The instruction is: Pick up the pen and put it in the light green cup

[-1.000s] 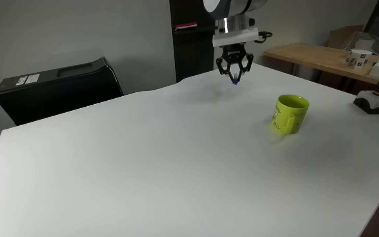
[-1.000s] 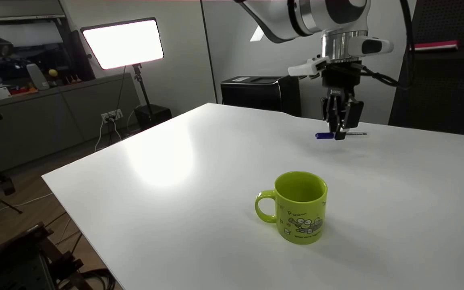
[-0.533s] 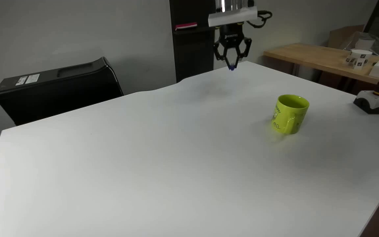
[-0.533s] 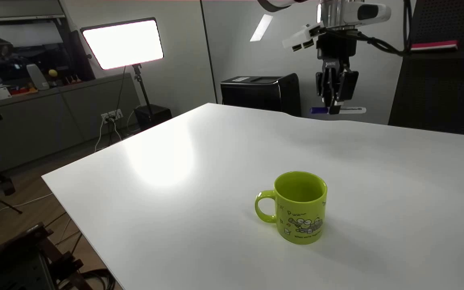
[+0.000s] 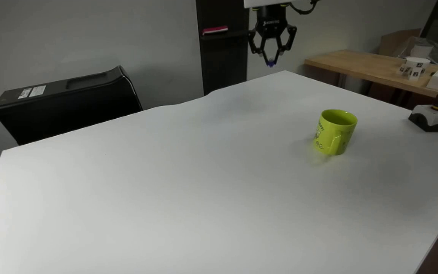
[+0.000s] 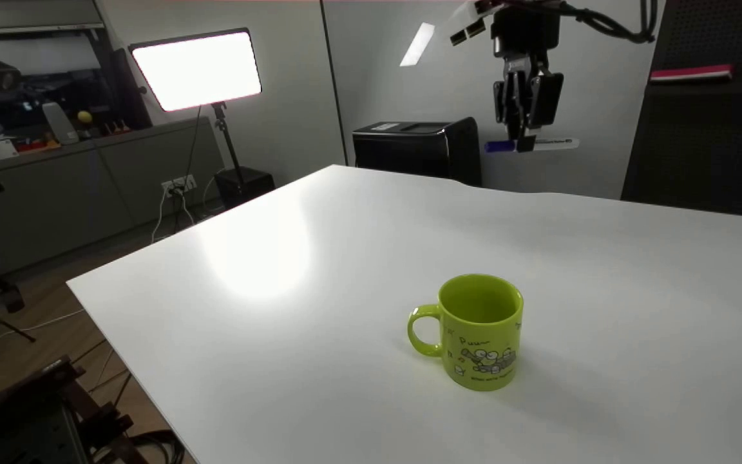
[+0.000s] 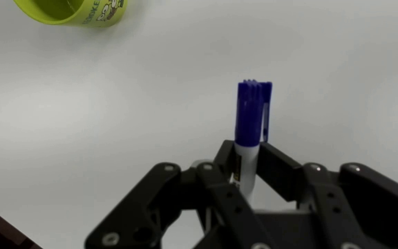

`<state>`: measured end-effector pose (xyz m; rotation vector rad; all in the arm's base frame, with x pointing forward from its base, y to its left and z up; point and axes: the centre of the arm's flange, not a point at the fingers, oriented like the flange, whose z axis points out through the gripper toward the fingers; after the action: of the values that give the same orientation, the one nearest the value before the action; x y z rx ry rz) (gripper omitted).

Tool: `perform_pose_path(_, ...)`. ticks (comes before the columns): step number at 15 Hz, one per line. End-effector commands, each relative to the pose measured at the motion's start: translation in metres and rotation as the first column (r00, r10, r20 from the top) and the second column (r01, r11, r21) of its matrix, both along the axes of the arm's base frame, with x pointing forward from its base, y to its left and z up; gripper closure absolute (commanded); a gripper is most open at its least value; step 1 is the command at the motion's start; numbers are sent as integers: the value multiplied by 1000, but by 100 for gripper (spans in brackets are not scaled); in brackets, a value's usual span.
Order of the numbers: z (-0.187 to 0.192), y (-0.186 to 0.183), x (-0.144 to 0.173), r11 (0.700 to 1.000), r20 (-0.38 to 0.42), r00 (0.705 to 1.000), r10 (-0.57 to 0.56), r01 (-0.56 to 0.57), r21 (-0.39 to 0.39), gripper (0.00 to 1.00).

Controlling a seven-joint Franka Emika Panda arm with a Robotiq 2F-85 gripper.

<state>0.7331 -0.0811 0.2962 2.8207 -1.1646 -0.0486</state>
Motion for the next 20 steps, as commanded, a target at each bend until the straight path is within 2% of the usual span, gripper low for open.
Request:
perform_pose_path(1, 17, 12, -68, 999, 32, 999, -26, 27, -20, 94)
perform_pose_path(7, 11, 12, -114, 998, 99, 995, -16, 23, -67, 94)
perform_pose_path(15, -18, 6, -194, 992, 72, 997, -7, 16, -126, 94)
perform_pose_path(20, -20, -16, -228, 983, 73, 997, -5, 18, -180, 94)
